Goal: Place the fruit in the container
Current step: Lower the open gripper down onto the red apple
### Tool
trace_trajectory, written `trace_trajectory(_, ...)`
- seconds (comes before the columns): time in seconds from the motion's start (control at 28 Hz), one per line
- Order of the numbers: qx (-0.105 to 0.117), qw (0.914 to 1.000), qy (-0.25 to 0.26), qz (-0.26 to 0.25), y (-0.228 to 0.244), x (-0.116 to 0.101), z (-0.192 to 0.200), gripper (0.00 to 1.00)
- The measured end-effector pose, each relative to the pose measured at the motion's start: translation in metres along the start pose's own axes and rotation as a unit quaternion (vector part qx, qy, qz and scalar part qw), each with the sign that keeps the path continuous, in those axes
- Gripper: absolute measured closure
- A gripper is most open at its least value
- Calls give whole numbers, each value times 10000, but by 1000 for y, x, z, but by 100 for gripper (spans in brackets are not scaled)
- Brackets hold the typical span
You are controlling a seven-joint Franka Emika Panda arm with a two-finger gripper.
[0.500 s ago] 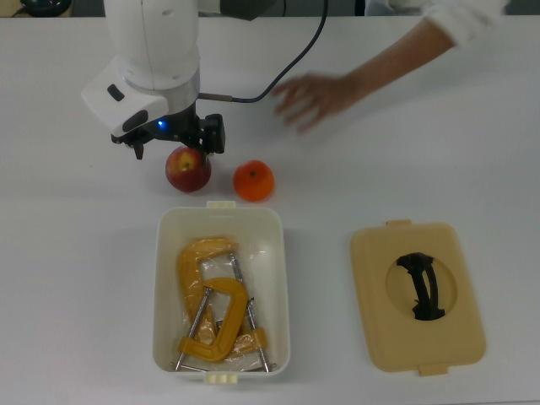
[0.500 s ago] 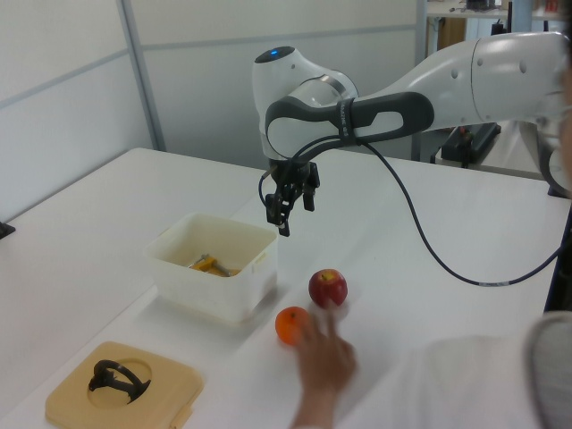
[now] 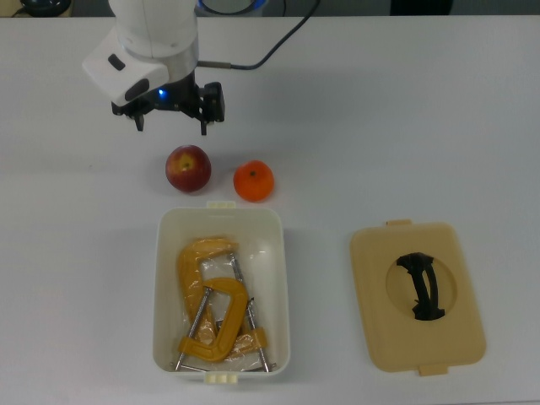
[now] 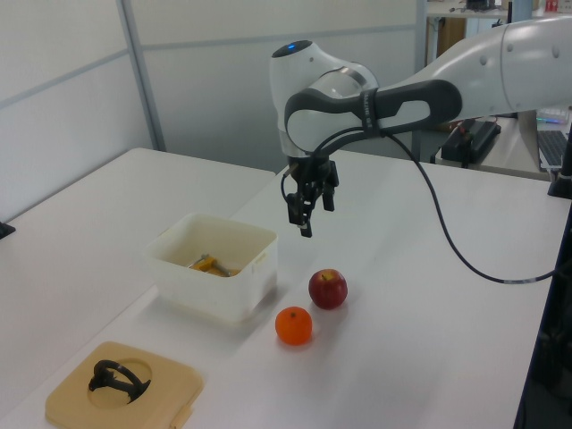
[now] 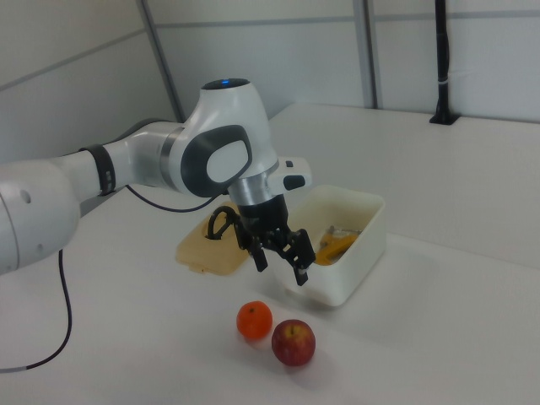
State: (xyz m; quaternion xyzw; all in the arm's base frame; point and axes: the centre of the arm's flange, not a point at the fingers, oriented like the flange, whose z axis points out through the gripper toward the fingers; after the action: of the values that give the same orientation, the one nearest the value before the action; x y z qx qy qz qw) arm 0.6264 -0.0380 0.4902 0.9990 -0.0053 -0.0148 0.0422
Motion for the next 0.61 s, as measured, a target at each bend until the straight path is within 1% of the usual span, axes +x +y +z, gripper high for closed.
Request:
trace_trajectory(0.11,12,10000,-61,-65,0,-9,6,0)
trace_trajectory(0.21,22,10000,-29,-92,-1,-16,23,0)
trace_trajectory(0.39,36,9998,76,-158,-6,-22,64,0)
trace_trajectory(0.61,45,9997,49,-226,-11,-25,95,0)
